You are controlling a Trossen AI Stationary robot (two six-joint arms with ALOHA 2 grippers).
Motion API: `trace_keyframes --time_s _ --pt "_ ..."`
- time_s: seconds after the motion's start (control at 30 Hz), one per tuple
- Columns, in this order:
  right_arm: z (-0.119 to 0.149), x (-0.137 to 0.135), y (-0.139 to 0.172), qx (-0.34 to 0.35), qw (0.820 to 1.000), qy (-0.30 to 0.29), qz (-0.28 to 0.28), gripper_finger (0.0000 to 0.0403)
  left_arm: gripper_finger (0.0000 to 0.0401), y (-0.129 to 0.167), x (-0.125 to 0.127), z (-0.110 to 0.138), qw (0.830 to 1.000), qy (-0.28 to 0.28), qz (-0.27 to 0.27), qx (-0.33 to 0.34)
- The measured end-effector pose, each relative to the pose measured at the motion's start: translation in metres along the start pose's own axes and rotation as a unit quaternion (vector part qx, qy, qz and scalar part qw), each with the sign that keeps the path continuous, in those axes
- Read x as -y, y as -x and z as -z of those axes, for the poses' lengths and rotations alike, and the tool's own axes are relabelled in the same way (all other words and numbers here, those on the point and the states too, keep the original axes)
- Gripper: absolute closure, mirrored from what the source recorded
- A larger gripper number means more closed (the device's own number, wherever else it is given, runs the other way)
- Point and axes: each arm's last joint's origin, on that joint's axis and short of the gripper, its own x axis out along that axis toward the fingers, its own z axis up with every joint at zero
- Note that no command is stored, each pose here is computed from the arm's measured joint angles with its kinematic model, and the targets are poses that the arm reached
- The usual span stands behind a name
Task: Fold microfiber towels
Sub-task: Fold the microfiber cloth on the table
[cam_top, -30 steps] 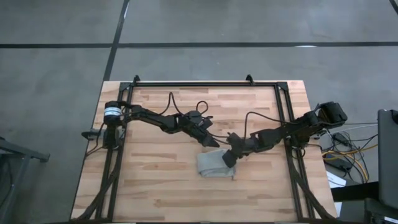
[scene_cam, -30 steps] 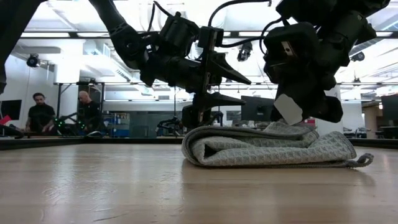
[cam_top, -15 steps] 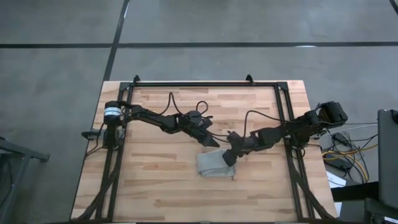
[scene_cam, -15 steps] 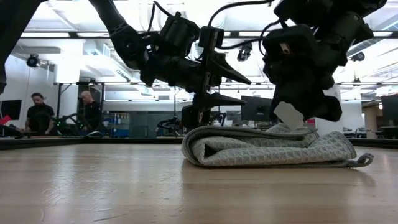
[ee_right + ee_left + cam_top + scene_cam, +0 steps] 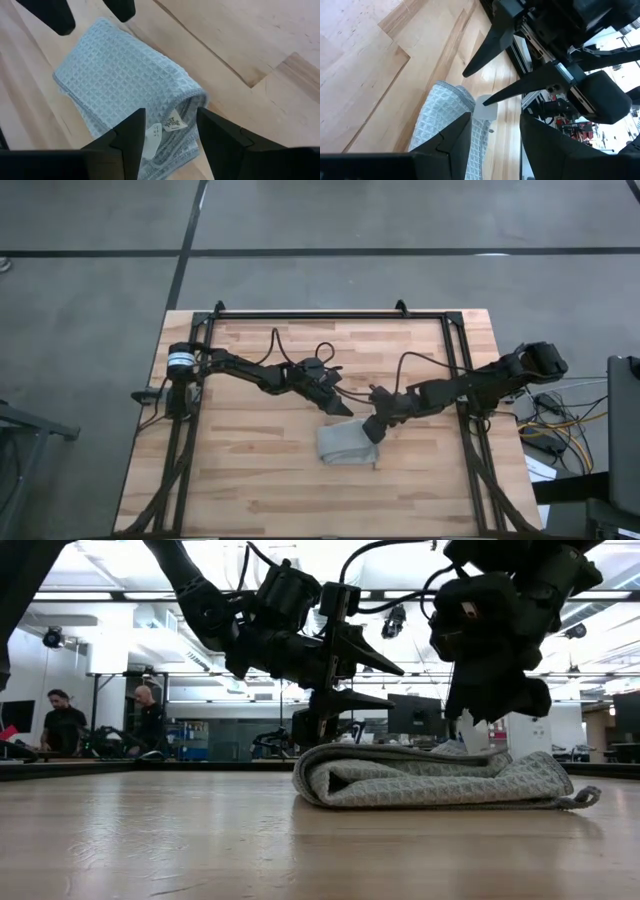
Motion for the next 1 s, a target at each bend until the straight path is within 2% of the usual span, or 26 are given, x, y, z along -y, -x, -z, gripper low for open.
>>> trace_keyframes --time_s 0.37,1.0 --pt "-0.001 0.004 -0.003 0.043 0.998 0.011 0.034 0.0232 0.0229 0.000 0.000 0.000 1.000 0.000 0.000 0.000" --pt "0.005 0.017 -0.009 0.039 0.998 -0.005 0.052 0.0232 0.0229 0.001 -0.001 -0.001 1.000 0.001 -0.001 0.002"
